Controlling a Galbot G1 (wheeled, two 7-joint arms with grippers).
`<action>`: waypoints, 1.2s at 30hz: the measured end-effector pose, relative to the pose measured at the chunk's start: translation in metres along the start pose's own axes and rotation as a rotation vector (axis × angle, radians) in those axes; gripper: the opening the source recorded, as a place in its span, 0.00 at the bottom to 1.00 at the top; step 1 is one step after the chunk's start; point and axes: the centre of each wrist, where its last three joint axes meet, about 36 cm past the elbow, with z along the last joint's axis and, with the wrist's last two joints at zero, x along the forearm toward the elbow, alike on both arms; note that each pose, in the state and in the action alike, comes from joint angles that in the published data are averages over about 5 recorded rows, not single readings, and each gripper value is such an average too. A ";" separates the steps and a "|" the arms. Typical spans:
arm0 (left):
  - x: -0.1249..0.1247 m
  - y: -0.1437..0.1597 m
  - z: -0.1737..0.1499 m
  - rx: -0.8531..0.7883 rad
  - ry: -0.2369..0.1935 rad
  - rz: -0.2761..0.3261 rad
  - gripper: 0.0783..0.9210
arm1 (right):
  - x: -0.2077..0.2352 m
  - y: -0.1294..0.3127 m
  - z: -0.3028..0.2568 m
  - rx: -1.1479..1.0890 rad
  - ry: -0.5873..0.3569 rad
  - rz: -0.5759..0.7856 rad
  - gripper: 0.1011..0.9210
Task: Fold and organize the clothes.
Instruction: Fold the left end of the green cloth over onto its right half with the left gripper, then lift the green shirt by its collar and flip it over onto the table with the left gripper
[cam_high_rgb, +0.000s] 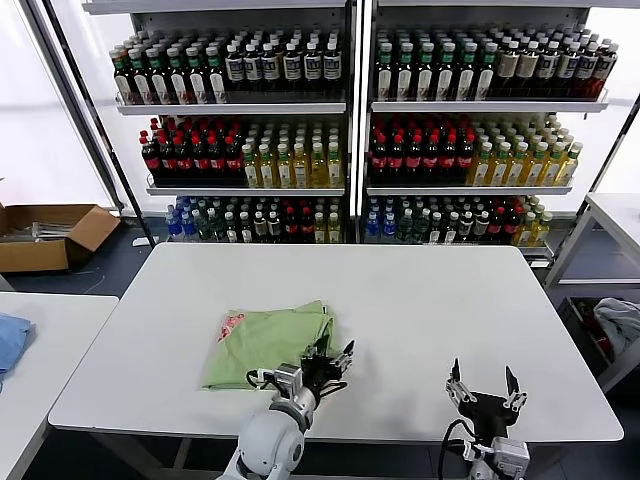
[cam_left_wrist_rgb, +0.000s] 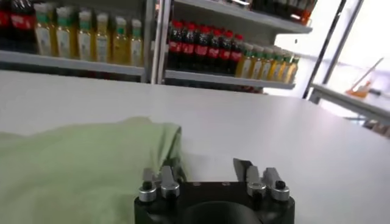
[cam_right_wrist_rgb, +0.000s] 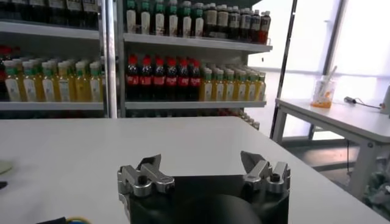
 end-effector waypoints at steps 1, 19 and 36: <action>0.002 -0.001 -0.003 0.022 -0.009 0.014 0.73 | -0.001 0.001 0.001 0.000 0.001 -0.002 0.88; 0.069 0.066 -0.065 0.038 -0.205 -0.152 0.88 | -0.026 0.010 -0.004 0.008 -0.013 -0.068 0.88; 0.083 0.142 -0.039 -0.039 -0.107 -0.396 0.88 | -0.035 0.015 -0.011 -0.014 -0.020 -0.100 0.88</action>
